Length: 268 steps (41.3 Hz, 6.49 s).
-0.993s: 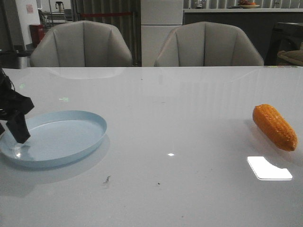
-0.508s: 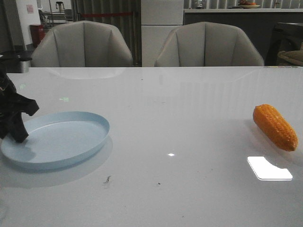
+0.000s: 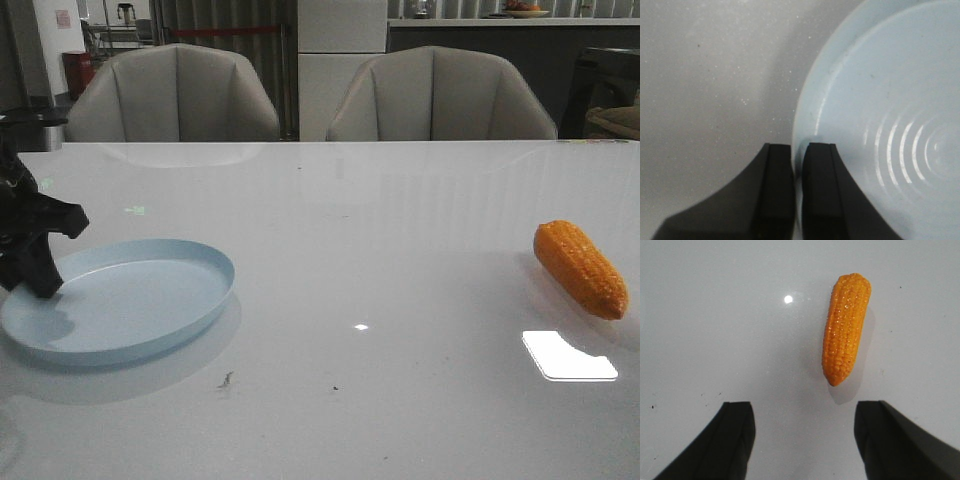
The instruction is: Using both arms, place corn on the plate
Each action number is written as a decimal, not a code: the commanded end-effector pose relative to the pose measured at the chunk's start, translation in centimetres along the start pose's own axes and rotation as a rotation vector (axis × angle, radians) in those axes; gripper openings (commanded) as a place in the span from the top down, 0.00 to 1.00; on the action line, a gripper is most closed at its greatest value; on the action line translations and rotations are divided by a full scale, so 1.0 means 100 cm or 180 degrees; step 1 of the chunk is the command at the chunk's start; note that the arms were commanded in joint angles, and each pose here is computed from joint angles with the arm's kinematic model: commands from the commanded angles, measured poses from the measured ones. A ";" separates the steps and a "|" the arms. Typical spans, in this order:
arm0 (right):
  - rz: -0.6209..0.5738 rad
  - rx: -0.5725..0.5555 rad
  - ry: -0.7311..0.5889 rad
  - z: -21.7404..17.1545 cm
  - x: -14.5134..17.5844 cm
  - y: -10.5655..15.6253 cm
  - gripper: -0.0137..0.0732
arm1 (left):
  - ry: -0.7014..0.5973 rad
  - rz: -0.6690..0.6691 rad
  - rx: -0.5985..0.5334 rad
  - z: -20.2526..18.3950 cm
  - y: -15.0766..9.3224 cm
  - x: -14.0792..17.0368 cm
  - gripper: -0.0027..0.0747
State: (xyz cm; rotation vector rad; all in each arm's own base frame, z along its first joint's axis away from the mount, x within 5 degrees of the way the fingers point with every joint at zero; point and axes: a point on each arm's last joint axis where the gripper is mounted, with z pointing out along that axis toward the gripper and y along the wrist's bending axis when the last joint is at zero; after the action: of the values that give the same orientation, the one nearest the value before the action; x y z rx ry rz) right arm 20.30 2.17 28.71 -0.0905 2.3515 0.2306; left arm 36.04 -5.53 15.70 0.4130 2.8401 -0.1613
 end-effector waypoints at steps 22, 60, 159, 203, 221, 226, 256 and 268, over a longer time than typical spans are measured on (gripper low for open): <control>0.0016 -0.0012 -0.0272 -0.009 -0.014 0.002 0.23 | -0.0994 -0.0137 0.0433 -0.119 -0.026 -0.055 0.85; 0.0088 -0.0062 -0.0269 -0.009 -0.014 0.004 0.23 | -0.0500 0.0455 0.1026 -0.060 -0.140 -0.065 0.85; 0.0037 -0.0013 -0.0349 -0.006 -0.031 0.002 0.28 | -0.2427 -0.0112 -0.0716 -0.182 -0.019 0.138 0.41; -0.0202 0.0211 0.1070 0.179 -0.089 -0.038 0.17 | -0.2236 -0.0116 -0.0652 -0.178 -0.020 0.142 0.41; -0.0182 0.0206 0.1222 0.195 -0.079 -0.041 0.19 | -0.2230 -0.0116 -0.0650 -0.178 -0.020 0.142 0.41; -0.0182 0.0205 0.1225 0.195 -0.079 -0.041 0.36 | -0.2230 -0.0116 -0.0650 -0.178 -0.020 0.142 0.41; -0.0923 -0.0311 0.1203 0.166 -0.133 0.037 0.76 | -0.2229 -0.0120 -0.0646 -0.178 -0.020 0.142 0.41; -0.1207 -0.0782 0.1347 0.158 -0.121 0.108 0.76 | -0.2229 -0.0120 -0.0646 -0.178 -0.020 0.142 0.41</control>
State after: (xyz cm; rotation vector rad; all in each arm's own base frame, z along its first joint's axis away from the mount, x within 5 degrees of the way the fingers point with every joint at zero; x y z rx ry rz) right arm 39.49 14.13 24.29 -0.7269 2.7472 0.2819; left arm 17.57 -1.13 27.30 0.2408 2.2479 -0.0128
